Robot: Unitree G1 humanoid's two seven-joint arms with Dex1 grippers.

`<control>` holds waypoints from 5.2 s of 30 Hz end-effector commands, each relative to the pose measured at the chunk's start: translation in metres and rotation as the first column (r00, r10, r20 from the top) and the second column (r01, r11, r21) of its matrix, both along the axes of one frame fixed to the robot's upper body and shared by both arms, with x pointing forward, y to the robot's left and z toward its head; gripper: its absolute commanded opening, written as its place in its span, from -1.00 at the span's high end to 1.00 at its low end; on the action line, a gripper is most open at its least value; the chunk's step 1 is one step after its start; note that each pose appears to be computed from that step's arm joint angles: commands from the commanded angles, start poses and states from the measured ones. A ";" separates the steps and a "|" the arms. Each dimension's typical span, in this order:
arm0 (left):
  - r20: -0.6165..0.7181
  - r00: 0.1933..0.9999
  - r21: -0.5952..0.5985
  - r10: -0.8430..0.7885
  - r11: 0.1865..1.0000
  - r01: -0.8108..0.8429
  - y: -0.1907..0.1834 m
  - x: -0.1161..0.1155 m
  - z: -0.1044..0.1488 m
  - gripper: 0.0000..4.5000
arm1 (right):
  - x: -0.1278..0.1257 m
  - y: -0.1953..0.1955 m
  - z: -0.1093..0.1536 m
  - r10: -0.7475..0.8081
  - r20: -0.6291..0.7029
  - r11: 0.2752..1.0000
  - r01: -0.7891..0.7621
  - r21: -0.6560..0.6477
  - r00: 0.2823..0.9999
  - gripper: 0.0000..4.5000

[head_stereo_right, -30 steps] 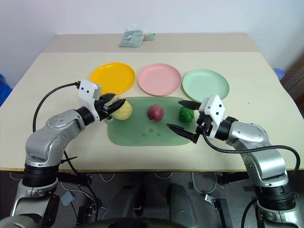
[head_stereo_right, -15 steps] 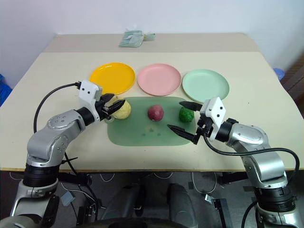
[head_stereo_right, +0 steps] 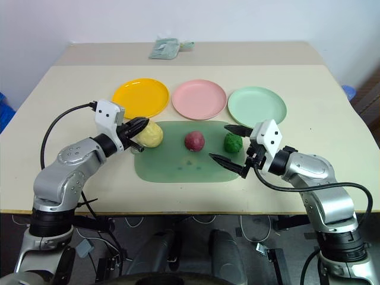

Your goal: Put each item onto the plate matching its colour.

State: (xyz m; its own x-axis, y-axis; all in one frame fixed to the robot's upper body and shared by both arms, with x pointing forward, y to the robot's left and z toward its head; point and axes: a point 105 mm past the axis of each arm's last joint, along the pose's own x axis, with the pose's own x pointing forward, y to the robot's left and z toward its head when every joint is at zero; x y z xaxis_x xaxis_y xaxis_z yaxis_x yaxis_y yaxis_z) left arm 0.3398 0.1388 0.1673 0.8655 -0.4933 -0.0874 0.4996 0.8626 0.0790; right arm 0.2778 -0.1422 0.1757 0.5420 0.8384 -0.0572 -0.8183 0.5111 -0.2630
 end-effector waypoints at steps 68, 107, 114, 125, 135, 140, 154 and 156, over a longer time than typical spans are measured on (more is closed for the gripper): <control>0.370 0.925 -0.223 0.081 0.975 0.004 0.021 0.060 0.079 -0.76 | 0.023 0.023 0.018 -0.063 0.098 0.995 0.054 0.088 0.993 -1.00; -0.016 0.805 0.177 -0.593 0.791 0.586 0.036 -0.124 0.005 -0.76 | 0.066 0.078 -0.039 -0.054 -0.104 0.989 0.039 -0.139 0.993 -1.00; 0.033 0.819 0.193 -0.572 0.808 0.557 0.036 -0.120 0.003 -0.79 | 0.068 0.077 -0.039 -0.062 -0.109 0.990 0.047 -0.136 0.992 -0.42; 0.103 0.837 0.154 -0.538 0.840 0.521 0.026 -0.103 0.015 -0.79 | 0.093 0.075 0.026 -0.084 0.013 0.996 0.084 0.008 0.996 0.03; 0.165 0.869 0.126 -0.466 0.884 0.450 0.019 -0.093 0.020 -0.79 | 0.178 0.082 0.044 -0.269 0.124 0.962 0.272 -0.006 0.955 0.03; 0.177 0.890 0.131 -0.420 0.906 0.402 0.023 -0.096 0.020 -0.79 | 0.185 0.093 0.025 -0.296 0.094 0.952 0.302 -0.047 0.950 0.03; 0.186 0.899 0.109 -0.396 0.918 0.381 0.016 -0.096 0.022 -0.79 | 0.187 0.071 0.039 -0.312 0.104 0.950 0.310 0.037 0.944 -0.99; 0.183 0.893 0.102 -0.411 0.911 0.399 0.014 -0.093 0.021 -0.79 | 0.183 0.056 0.047 -0.295 0.121 0.955 0.290 0.057 0.948 -0.99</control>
